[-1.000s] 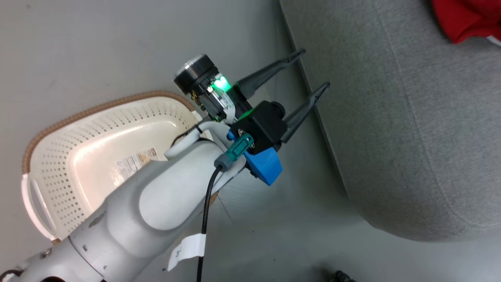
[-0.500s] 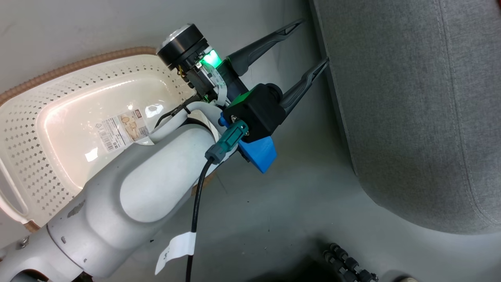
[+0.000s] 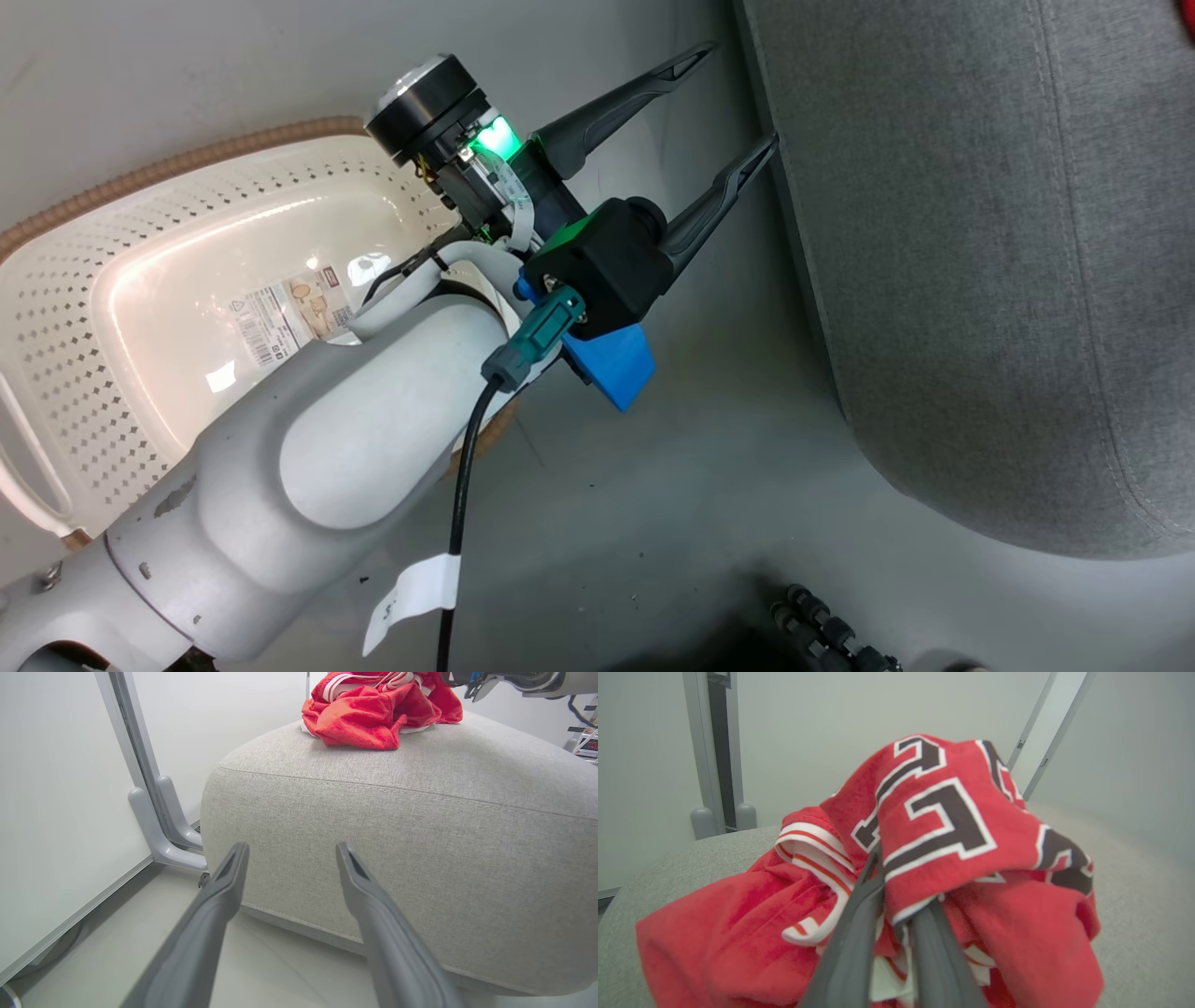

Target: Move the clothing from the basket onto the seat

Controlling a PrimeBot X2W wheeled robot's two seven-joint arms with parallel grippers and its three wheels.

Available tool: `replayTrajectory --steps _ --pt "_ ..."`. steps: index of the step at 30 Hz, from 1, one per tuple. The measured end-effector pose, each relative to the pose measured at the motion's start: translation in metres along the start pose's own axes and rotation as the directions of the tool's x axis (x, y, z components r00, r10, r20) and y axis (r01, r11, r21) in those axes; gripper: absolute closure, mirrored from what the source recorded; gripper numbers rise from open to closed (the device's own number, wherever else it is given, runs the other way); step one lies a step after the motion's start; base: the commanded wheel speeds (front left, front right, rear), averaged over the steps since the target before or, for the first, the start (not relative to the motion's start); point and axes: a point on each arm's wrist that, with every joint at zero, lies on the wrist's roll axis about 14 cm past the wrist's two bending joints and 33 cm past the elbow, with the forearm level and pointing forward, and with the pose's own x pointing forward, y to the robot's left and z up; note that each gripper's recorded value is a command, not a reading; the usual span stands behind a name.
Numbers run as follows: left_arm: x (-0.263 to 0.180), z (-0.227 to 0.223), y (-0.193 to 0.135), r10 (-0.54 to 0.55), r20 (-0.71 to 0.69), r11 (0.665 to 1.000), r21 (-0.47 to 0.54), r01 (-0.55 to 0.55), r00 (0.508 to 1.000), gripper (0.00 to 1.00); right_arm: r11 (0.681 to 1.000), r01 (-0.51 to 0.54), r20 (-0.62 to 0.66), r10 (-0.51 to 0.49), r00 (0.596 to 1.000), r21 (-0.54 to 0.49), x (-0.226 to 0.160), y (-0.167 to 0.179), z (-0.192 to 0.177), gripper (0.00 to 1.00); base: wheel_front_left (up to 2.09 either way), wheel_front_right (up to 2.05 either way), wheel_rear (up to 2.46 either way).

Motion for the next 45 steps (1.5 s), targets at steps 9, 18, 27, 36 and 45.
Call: replayTrajectory --steps 9,18,27,36,45 --pt "0.000 0.033 -0.006 0.023 0.057 1.000 0.011 -0.024 0.998 0.00 1.000 -0.005 0.005 0.005 1.000 -0.028 -0.032 -0.017 0.013 0.00 0.00 0.00 0.00" --pt "-0.020 0.085 0.013 0.190 0.101 0.981 0.009 -0.191 0.977 0.00 0.997 -0.072 0.129 0.074 0.989 -0.021 -0.068 -0.013 0.071 0.00 0.00 0.00 0.00" --pt "-0.084 0.147 0.045 0.446 0.181 0.891 -0.001 -0.454 0.876 0.00 0.965 -0.260 0.261 0.246 0.934 0.019 -0.100 0.039 0.125 0.00 0.00 0.00 0.00" --pt "-0.183 0.182 0.065 0.688 0.236 0.711 -0.030 -0.703 0.686 0.00 0.879 -0.471 0.343 0.421 0.840 0.073 -0.144 0.106 0.158 0.00 0.00 0.00 0.00" --pt "-0.265 0.183 0.050 0.812 0.237 0.557 -0.038 -0.830 0.534 0.00 0.780 -0.614 0.369 0.538 0.758 0.126 -0.189 0.153 0.168 0.00 0.00 0.00 0.00"
